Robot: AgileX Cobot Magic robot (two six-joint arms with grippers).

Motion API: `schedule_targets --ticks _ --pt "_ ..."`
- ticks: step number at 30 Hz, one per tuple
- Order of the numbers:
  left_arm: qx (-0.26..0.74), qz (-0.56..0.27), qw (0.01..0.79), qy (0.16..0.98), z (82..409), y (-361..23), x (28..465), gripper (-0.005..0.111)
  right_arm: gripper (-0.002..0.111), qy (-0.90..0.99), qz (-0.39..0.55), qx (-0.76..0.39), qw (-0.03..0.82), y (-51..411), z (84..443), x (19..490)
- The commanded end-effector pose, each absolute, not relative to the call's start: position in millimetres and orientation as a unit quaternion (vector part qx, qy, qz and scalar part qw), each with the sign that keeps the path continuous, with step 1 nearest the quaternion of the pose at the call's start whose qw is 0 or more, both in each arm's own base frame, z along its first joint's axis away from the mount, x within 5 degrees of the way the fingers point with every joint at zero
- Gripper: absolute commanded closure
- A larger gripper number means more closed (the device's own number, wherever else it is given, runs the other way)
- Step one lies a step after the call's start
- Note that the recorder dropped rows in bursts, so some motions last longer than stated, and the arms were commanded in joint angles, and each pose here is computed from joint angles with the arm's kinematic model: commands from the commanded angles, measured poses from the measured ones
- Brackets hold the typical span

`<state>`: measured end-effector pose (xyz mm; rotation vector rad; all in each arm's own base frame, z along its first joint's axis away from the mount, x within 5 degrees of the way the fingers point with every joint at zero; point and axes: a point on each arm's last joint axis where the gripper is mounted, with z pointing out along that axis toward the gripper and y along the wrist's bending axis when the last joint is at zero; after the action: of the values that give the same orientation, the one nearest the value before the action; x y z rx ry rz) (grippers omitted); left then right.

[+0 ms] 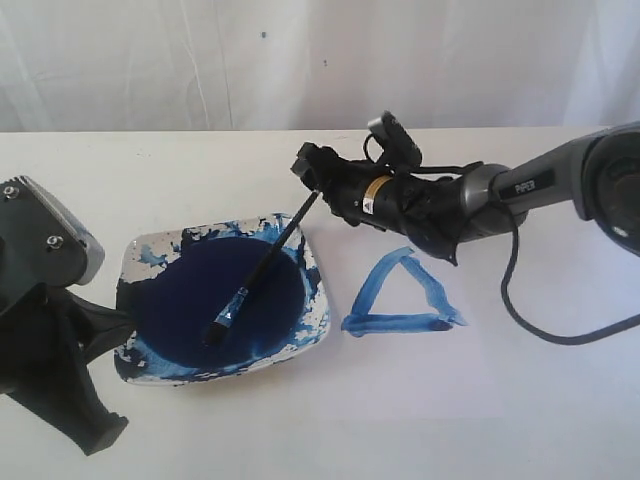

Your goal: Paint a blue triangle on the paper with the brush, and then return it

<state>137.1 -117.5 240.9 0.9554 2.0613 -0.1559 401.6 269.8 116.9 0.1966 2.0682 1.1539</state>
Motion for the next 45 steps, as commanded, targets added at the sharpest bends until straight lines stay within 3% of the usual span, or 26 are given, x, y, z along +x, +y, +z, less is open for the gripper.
schedule_targets --ticks 1,10,16,19,21,22,29,37,45 --pt "0.376 -0.069 0.419 0.823 240 -117 136 0.107 0.045 0.850 0.361 0.024 0.383 252 140 392" --pt "0.379 -0.101 0.454 0.800 247 -124 137 0.107 0.045 0.845 0.286 -0.084 0.445 211 212 337" --pt "0.336 -0.122 0.485 0.798 262 -117 137 0.107 0.072 0.800 0.263 -0.124 0.524 157 275 273" --pt "0.295 -0.124 0.536 0.781 287 -100 136 0.107 0.089 0.763 0.263 -0.124 0.578 125 305 228" --pt "0.265 -0.120 0.572 0.767 304 -86 131 0.107 0.106 0.719 0.256 -0.137 0.631 104 327 195" --pt "0.253 -0.119 0.588 0.759 311 -79 126 0.107 0.108 0.693 0.241 -0.157 0.661 95 336 175" --pt "0.244 -0.126 0.617 0.738 321 -71 114 0.107 0.108 0.635 0.214 -0.144 0.729 62 366 118" --pt "0.239 -0.112 0.628 0.732 325 -62 108 0.107 0.108 0.606 0.220 -0.139 0.752 54 375 101" --pt "-0.028 -0.218 0.628 0.747 326 -4 32 0.107 0.108 0.608 0.219 -0.138 0.751 54 375 101"
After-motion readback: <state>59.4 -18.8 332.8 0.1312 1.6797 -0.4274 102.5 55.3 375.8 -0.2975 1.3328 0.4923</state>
